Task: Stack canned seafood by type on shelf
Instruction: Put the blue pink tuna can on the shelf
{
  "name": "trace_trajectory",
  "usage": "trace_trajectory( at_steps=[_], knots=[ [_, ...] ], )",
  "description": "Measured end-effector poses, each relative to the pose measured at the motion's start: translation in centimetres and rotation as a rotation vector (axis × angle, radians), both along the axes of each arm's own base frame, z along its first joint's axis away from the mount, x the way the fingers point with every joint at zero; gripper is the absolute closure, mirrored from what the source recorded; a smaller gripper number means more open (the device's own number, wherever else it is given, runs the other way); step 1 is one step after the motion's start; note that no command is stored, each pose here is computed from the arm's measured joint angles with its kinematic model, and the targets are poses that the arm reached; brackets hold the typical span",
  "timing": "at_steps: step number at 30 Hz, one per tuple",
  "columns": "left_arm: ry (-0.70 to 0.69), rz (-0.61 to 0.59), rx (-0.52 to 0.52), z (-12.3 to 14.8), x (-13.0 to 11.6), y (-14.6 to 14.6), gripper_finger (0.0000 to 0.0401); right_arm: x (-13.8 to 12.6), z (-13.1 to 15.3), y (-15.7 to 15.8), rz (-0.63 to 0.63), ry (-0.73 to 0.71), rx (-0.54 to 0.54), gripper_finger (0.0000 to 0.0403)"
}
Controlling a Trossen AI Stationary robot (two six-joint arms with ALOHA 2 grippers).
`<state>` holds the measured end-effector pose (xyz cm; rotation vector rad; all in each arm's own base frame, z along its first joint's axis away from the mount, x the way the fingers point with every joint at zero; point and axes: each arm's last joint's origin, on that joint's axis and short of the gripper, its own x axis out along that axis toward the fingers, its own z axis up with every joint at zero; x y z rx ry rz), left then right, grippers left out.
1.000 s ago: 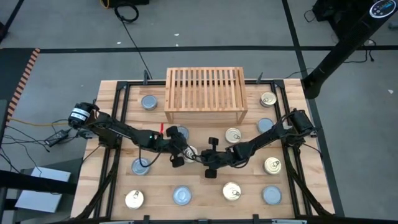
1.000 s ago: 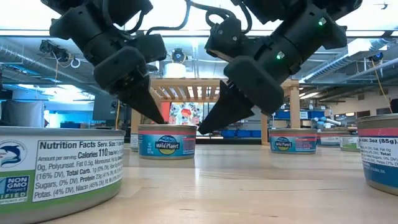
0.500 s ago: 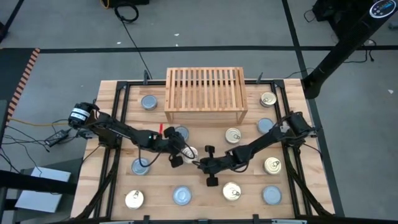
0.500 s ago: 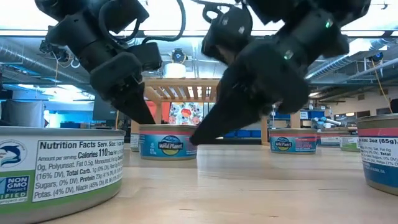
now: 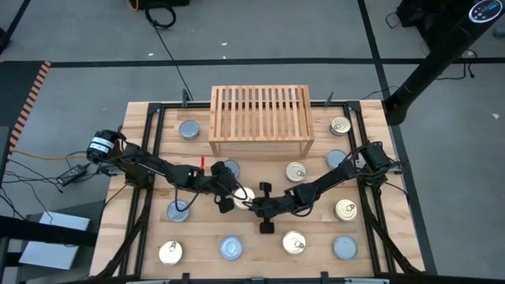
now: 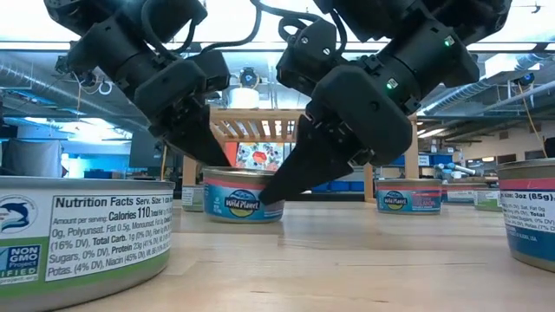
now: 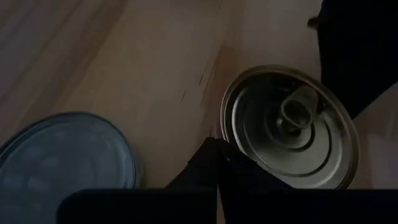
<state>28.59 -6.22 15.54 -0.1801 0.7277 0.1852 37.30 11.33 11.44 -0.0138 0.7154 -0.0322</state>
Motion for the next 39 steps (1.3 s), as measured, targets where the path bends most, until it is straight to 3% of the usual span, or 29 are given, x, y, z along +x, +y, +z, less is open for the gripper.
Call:
trace_trajectory(
  at_steps=[27,32,39],
  knots=[
    [-0.178,-0.06,-0.051,1.6,1.1,-0.7,0.0398,-0.4,-0.7,-1.1,-0.065,0.088,0.044,0.0393],
    [-0.182,-0.12,-0.095,1.6,1.1,-1.1,0.0398,-0.1,-0.5,-1.9,-0.124,0.06,0.007,0.0393],
    [-0.193,-0.11,-0.091,1.6,1.2,-1.0,0.0398,0.0,-0.6,-2.4,-0.124,0.081,0.029,0.0393]
  ],
)
